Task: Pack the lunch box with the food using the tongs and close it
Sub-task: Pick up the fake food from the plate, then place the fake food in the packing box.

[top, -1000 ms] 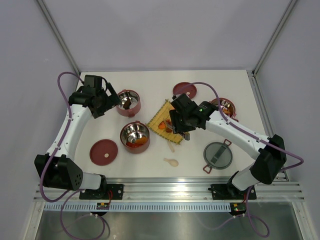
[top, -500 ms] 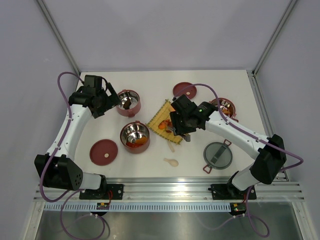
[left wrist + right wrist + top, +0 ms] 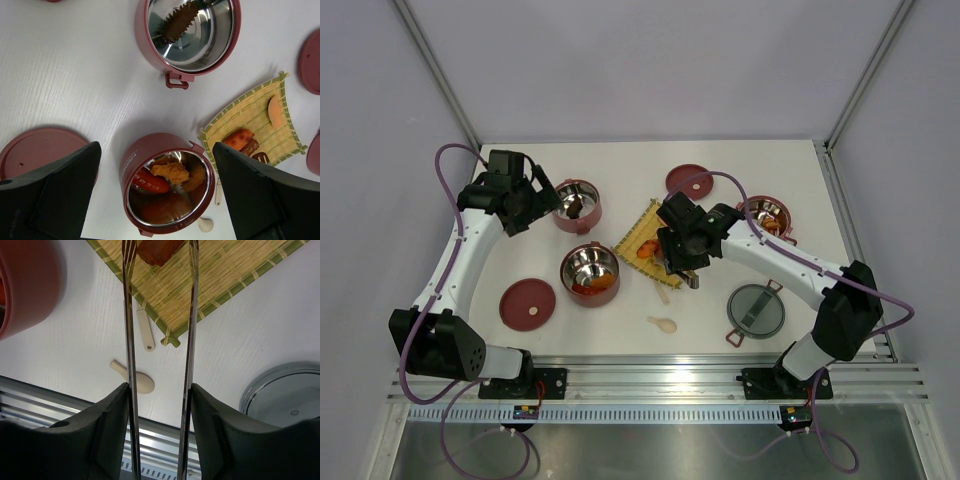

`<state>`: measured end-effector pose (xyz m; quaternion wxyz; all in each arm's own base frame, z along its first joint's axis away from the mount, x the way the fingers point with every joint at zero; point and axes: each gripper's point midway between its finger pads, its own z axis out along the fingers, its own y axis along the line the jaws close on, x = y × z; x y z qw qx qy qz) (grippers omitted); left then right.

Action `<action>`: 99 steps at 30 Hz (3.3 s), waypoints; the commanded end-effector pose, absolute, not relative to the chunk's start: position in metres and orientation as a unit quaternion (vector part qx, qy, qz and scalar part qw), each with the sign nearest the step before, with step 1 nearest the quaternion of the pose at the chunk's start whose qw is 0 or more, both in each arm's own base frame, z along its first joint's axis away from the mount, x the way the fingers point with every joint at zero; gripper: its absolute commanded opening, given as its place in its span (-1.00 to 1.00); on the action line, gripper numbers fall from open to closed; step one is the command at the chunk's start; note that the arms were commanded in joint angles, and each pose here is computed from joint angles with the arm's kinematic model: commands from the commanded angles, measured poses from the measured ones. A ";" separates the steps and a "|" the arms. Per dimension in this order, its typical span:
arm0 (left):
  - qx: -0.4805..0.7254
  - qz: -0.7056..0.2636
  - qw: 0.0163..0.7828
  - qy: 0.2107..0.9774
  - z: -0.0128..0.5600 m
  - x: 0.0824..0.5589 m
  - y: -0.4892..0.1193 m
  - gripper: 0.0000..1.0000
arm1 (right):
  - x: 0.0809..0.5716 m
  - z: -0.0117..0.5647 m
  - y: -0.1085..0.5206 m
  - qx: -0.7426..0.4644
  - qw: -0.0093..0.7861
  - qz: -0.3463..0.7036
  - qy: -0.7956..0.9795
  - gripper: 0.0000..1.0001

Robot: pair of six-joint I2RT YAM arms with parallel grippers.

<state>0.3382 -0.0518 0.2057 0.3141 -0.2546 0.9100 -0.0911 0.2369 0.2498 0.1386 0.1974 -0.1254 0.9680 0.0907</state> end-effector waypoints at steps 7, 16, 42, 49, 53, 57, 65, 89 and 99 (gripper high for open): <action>-0.247 -0.095 0.333 0.905 0.214 0.345 -0.050 0.98 | 0.241 0.139 0.253 -0.130 0.199 0.092 0.967 0.01; -0.246 -0.096 0.330 0.906 0.211 0.346 -0.051 0.98 | 0.242 0.147 0.248 -0.133 0.211 0.086 0.964 -0.10; -0.245 -0.095 0.329 0.907 0.209 0.344 -0.051 0.98 | 0.239 0.145 0.255 -0.141 0.207 0.092 0.964 0.04; -0.246 -0.095 0.330 0.907 0.210 0.344 -0.051 0.98 | 0.241 0.152 0.253 -0.142 0.219 0.088 0.961 -0.14; -0.246 -0.095 0.330 0.906 0.210 0.344 -0.051 0.98 | 0.242 0.156 0.250 -0.142 0.227 0.082 0.960 -0.19; -0.246 -0.095 0.329 0.907 0.209 0.345 -0.051 0.98 | 0.244 0.159 0.244 -0.140 0.235 0.073 0.959 -0.24; -0.245 -0.098 0.329 0.907 0.210 0.345 -0.052 0.98 | 0.246 0.178 0.242 -0.132 0.264 0.081 0.952 -0.32; -0.245 -0.097 0.328 0.907 0.208 0.342 -0.052 0.98 | 0.239 0.224 0.277 -0.166 0.308 0.172 0.921 -0.35; -0.243 -0.097 0.329 0.907 0.207 0.341 -0.052 0.98 | 0.236 0.226 0.287 -0.177 0.307 0.176 0.918 -0.35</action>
